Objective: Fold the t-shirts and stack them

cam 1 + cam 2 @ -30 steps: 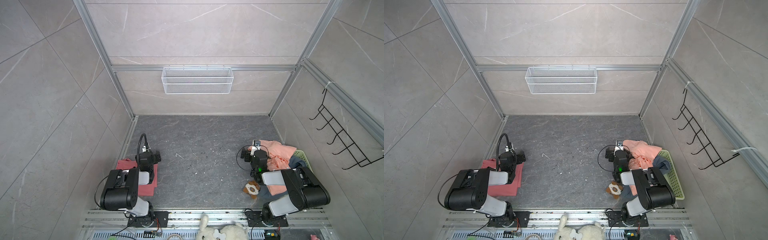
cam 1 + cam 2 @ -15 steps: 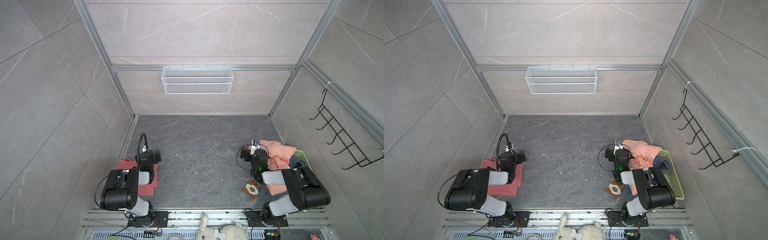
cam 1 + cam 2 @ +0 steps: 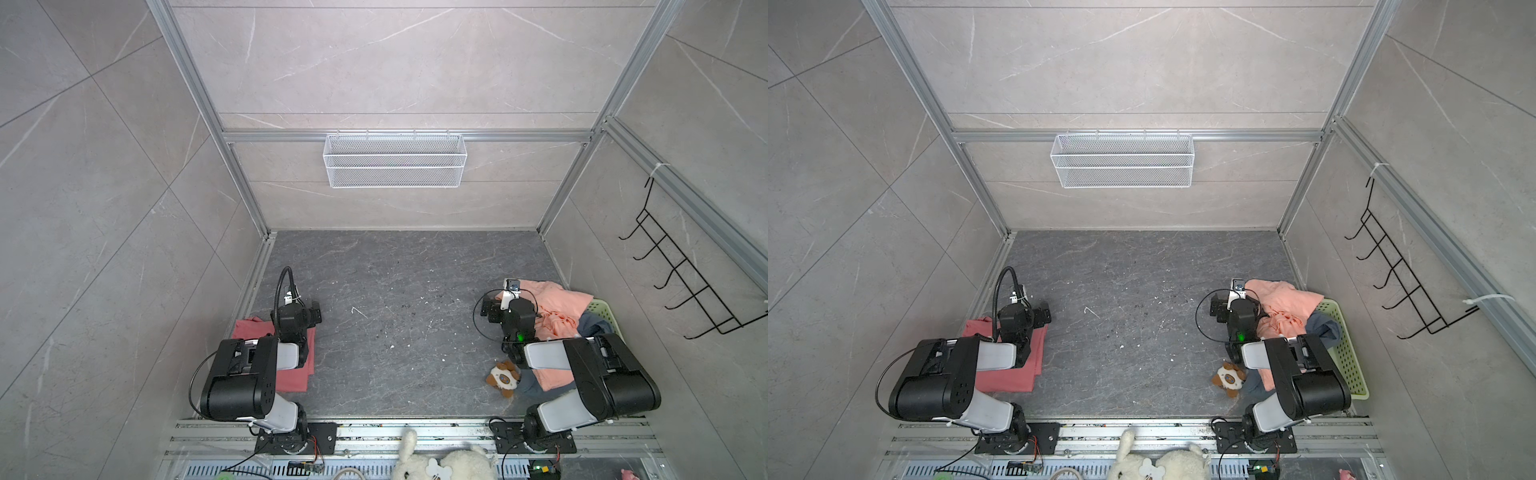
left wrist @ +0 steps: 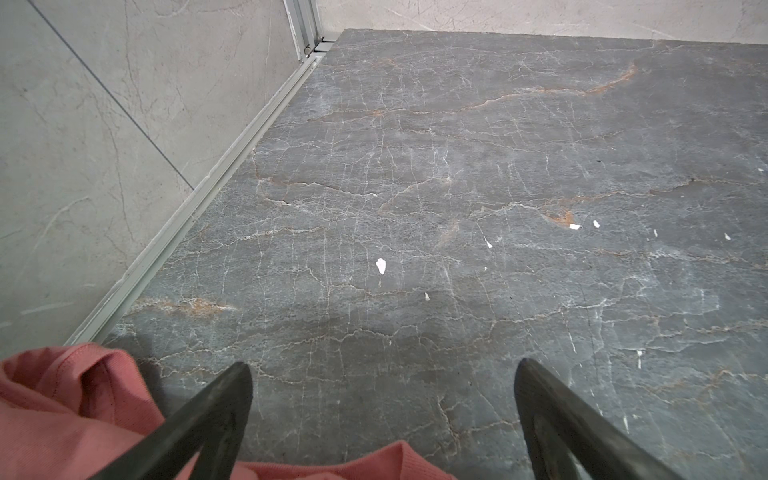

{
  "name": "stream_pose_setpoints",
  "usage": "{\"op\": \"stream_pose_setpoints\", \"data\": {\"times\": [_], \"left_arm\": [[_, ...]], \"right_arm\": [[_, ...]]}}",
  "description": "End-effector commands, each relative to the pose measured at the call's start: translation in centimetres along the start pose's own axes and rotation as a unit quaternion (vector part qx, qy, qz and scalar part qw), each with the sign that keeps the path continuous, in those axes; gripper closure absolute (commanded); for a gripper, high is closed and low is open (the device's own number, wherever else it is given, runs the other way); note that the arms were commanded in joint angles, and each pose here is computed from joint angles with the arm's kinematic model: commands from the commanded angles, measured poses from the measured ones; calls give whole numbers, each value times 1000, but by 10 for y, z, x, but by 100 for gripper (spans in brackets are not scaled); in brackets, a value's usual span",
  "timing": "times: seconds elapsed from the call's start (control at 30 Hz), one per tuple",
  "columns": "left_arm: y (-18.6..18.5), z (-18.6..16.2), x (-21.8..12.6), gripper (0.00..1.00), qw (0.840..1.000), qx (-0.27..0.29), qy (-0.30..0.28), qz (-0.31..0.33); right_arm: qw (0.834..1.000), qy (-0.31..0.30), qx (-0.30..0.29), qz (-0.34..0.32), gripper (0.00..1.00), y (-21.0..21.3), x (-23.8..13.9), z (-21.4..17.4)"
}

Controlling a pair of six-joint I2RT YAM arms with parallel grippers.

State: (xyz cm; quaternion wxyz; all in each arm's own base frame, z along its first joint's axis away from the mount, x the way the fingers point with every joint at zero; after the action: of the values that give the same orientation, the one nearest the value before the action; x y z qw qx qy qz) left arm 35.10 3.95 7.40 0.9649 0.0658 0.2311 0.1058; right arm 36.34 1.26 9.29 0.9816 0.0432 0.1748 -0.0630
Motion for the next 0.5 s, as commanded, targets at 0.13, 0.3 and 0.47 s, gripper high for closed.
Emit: {"op": "stream_pose_setpoints", "data": {"times": [0.13,0.3,0.47], "left_arm": [[2,23,0,0,999,-14,-40,1],[2,24,0,0,999,-14,-40,1],[2,23,0,0,999,-14,-40,2]], "right_arm": [[1000,-10,-2,6,1,3,1,8],[1000,-9,-1,6,1,3,2,8],[1000,-9,-3,4,1,2,2,8]]}}
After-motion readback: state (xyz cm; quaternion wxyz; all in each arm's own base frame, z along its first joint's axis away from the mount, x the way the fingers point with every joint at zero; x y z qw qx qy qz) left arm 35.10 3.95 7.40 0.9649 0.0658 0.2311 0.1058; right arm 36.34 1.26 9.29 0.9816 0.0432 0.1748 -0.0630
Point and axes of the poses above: each gripper's point midway between its finger pads, its own x axis out along the fingers, its own y axis along the line the jaws close on, z = x × y, the point moved 2 cm from there along -x, back along the fingers, and after that the axes turned 7 degrees about x, right-handed, at the moved point
